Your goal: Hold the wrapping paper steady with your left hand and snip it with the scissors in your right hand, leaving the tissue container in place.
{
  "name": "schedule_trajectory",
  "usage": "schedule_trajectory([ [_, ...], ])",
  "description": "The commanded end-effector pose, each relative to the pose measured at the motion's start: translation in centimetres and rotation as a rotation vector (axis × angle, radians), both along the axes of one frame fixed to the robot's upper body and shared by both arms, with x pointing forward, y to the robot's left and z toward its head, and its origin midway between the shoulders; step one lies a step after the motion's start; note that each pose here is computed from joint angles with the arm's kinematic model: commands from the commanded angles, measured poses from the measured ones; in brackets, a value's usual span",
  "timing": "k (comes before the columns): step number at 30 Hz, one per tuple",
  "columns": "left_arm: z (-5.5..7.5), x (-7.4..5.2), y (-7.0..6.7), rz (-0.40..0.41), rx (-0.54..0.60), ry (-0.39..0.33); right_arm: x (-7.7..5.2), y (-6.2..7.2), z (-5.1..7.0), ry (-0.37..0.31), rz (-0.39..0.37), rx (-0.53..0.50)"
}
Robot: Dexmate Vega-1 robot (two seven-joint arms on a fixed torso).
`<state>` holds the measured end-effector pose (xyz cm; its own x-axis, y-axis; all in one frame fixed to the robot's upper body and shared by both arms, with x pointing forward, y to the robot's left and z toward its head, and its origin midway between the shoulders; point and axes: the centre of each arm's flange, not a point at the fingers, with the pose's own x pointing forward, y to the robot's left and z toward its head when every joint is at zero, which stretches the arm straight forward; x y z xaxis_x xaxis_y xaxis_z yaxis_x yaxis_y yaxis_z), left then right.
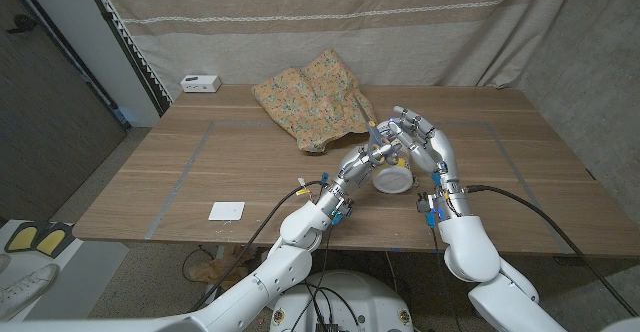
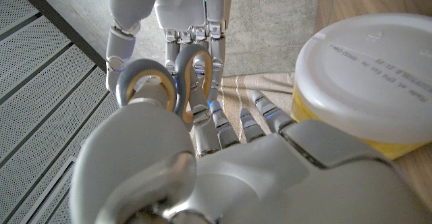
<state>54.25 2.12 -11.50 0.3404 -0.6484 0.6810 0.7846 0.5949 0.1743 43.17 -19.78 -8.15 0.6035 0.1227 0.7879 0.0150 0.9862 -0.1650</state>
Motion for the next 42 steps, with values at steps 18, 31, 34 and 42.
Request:
schedule_trajectory([
  [18, 0.7, -0.9, 1.2, 0.041, -0.020, -0.045, 0.8, -1.5, -0.4, 0.009, -0.025, 0.065],
  [31, 0.8, -1.0, 2.5, 0.093, -0.068, -0.034, 1.4, -2.2, -0.4, 0.021, -0.022, 0.051],
  [34, 1.2, -1.1, 3.1, 0.108, -0.078, -0.036, 1.6, -2.3, -0.2, 0.020, -0.023, 0.042],
  [42, 2.5, -2.0, 3.3, 0.115, -0.086, -0.104, 2.7, -2.8, -0.2, 0.051, -0.025, 0.045],
])
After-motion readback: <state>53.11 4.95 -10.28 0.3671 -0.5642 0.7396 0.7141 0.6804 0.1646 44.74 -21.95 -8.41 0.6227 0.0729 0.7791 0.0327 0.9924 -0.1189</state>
